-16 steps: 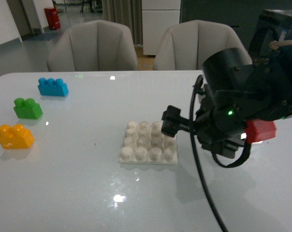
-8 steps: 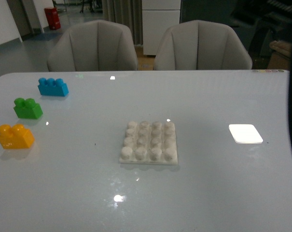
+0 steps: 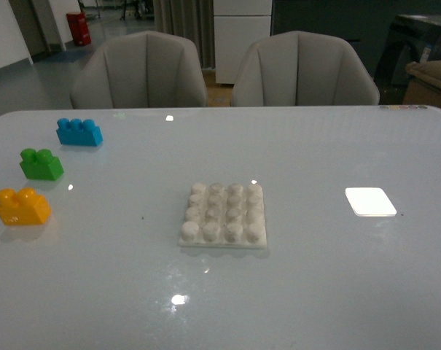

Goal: Insert yellow block into base center

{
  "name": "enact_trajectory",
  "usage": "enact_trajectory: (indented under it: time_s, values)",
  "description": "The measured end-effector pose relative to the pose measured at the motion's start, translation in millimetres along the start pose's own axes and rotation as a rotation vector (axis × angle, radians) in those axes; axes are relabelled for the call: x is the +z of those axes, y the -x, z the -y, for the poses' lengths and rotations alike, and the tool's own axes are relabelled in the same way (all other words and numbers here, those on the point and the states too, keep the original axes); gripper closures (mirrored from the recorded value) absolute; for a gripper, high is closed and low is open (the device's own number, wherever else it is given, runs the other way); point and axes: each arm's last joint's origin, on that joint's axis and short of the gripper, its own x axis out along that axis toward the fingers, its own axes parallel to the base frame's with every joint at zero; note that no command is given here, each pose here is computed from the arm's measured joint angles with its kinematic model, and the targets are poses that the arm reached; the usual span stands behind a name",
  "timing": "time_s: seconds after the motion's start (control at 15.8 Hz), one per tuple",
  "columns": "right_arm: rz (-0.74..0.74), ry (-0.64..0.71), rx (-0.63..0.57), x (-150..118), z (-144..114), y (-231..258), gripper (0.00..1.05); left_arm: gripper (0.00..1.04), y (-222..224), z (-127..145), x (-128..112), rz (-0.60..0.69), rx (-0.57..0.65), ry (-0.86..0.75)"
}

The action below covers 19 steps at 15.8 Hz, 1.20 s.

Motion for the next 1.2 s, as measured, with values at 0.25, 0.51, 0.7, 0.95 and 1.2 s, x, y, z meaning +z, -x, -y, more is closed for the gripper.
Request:
enact_trajectory:
  time_s: [0.25, 0.51, 0.7, 0.95, 1.2]
  values:
    - [0.034, 0.020, 0.027, -70, 1, 17, 1.02, 0.07, 0, 0, 0, 0.000, 0.000, 0.000]
    - [0.075, 0.021, 0.025, -67, 1, 23, 1.03, 0.07, 0, 0, 0, 0.000, 0.000, 0.000]
    - [0.055, 0.021, 0.025, -69, 1, 28, 1.03, 0.07, 0, 0, 0, 0.000, 0.000, 0.000]
    - [0.074, 0.021, 0.027, -70, 2, 35, 1.03, 0.07, 0, 0, 0, 0.000, 0.000, 0.000]
    - [0.072, 0.021, 0.027, -70, 2, 35, 1.03, 0.07, 0, 0, 0, 0.000, 0.000, 0.000]
